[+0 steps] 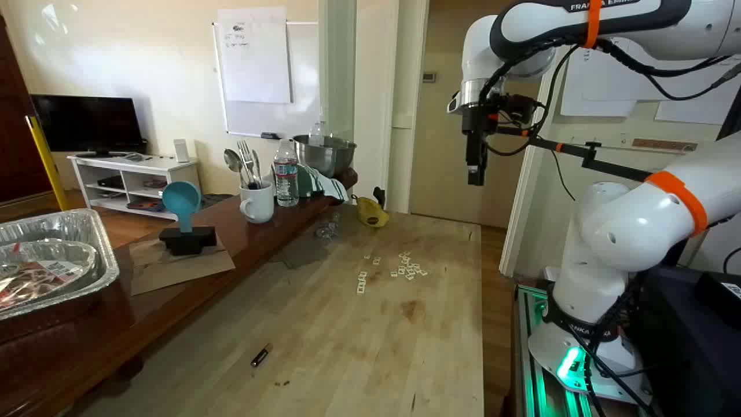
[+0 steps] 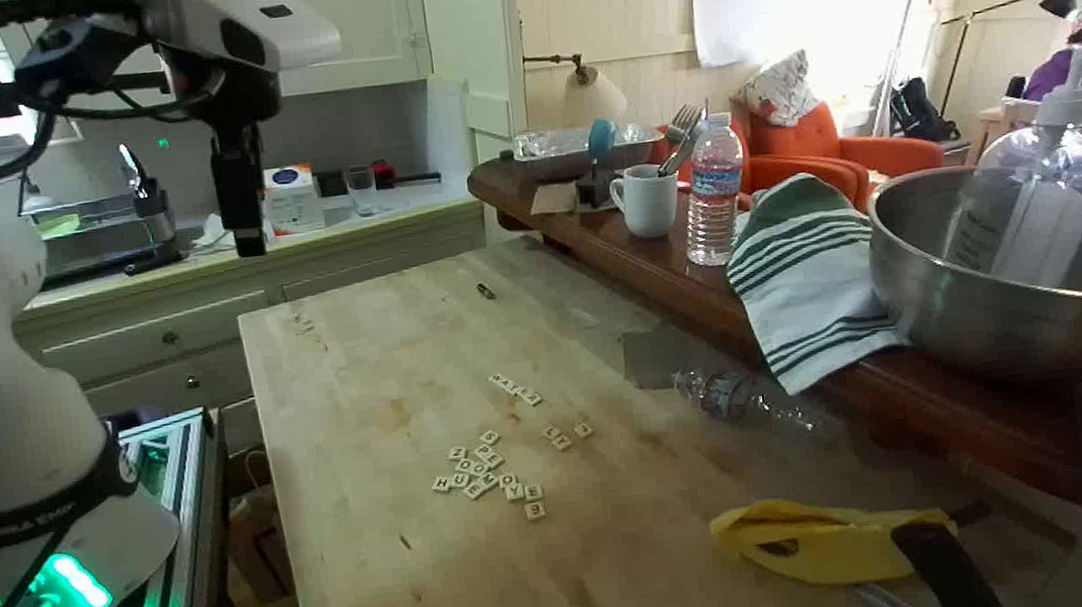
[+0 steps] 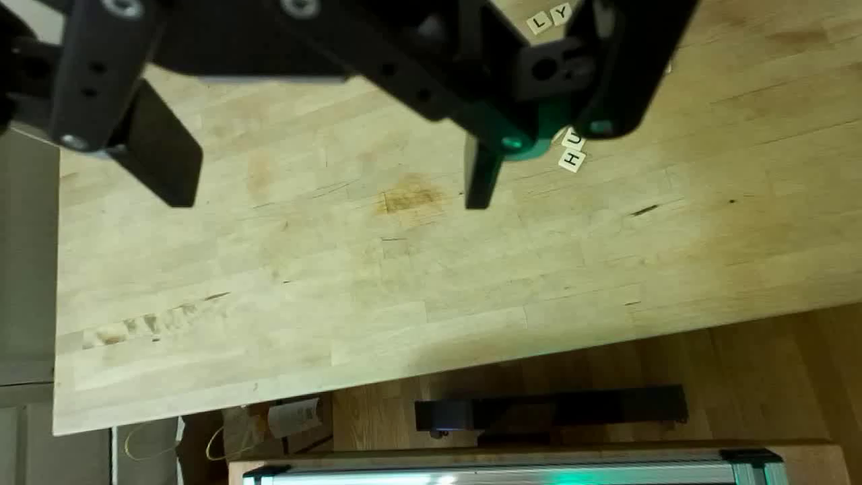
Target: Arrange the pieces of letters to form a word
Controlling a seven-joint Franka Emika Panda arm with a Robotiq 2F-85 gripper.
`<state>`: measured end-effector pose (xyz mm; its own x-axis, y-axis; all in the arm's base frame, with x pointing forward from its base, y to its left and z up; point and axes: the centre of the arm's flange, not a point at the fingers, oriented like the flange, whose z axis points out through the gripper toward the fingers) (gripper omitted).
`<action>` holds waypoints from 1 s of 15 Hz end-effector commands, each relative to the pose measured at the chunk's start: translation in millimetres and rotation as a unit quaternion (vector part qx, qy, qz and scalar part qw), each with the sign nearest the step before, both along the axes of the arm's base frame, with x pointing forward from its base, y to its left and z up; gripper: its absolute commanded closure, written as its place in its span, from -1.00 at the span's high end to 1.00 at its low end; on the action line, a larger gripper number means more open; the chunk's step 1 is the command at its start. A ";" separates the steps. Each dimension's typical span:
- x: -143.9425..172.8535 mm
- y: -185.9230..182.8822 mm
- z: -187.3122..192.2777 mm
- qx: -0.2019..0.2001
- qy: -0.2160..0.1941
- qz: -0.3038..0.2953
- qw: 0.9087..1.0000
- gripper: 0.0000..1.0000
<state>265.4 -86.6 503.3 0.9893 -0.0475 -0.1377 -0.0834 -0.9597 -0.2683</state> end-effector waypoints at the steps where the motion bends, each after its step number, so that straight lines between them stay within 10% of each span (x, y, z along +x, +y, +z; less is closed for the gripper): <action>1: 0.0 0.0 0.0 0.000 0.000 0.000 1.000 1.00; 8: 24.2 7.2 -34.6 -0.023 0.023 0.001 0.999 1.00; 15: 75.9 21.1 -123.1 -0.060 -0.072 0.065 0.993 1.00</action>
